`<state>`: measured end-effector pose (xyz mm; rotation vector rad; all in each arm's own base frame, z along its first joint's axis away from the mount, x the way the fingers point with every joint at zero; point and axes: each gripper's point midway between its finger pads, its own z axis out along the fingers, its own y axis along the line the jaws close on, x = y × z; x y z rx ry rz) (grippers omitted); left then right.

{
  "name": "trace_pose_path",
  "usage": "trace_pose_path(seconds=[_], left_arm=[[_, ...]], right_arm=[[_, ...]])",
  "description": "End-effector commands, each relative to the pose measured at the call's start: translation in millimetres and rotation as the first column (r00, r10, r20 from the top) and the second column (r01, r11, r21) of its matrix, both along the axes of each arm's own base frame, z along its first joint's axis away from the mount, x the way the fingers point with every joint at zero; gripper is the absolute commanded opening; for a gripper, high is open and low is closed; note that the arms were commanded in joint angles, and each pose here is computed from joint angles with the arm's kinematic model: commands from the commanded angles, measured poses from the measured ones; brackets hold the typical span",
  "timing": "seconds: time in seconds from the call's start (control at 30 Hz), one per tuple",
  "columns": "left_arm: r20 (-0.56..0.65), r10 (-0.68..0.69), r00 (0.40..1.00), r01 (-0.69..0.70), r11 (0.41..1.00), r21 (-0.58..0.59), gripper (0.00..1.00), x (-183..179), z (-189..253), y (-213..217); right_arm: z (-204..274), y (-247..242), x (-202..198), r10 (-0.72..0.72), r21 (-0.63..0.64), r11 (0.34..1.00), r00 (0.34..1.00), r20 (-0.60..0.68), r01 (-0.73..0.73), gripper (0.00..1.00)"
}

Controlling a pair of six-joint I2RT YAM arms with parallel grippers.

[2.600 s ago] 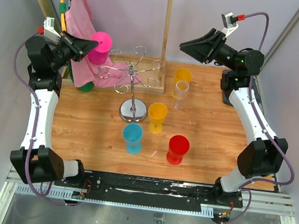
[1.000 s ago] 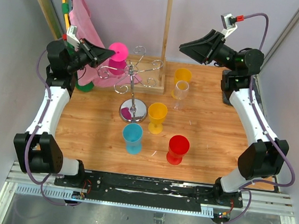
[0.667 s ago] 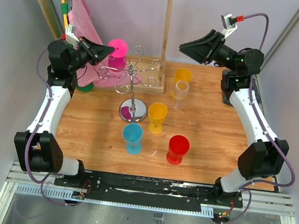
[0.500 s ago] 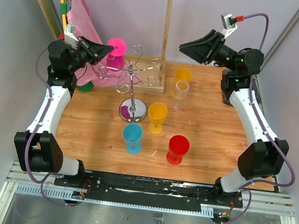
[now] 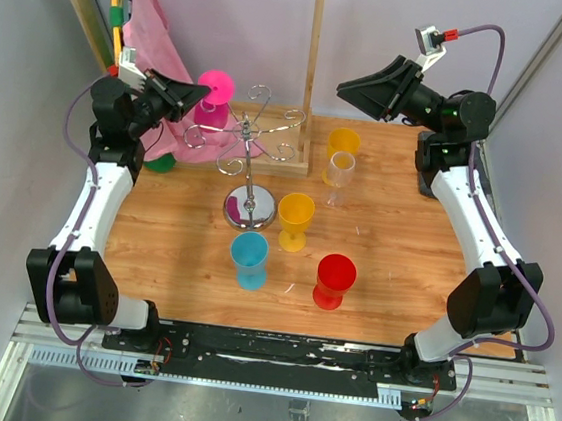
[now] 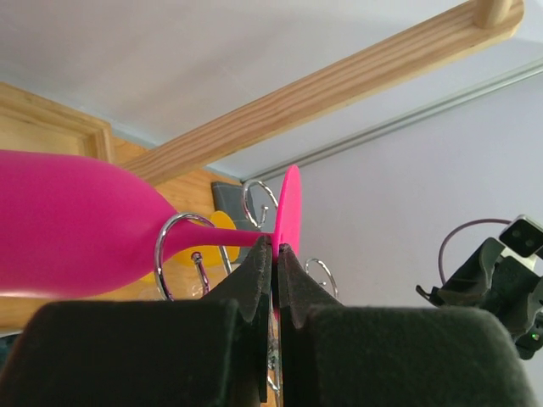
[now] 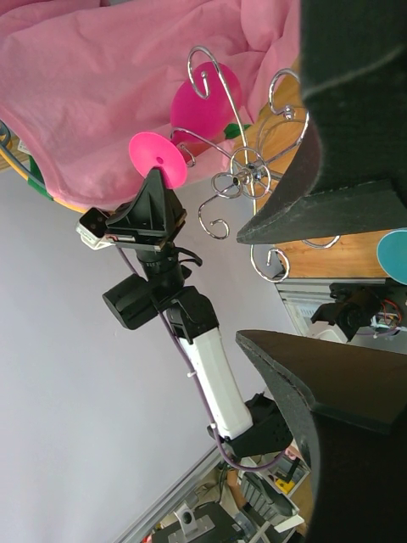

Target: Place the wine glass upside down on the wine glass rack

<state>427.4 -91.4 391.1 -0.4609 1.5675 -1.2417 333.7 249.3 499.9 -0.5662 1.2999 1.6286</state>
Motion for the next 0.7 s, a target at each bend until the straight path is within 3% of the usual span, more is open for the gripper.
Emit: trace_pose_path(seconds=[0.0,0.67], left_arm=[[0.005,0.057,0.998,-0.057,0.998,0.02,0.0,-2,-4,9],[-0.025,0.067,0.997,-0.066,0.998,0.015,0.0,-20,-18,13]], right_arm=[[4,-2,-8,-0.001,-0.001,1.0,0.999,0.041,0.001,0.47],[3,0,-8,0.005,0.0,1.0,0.999,0.036,-0.005,0.47]])
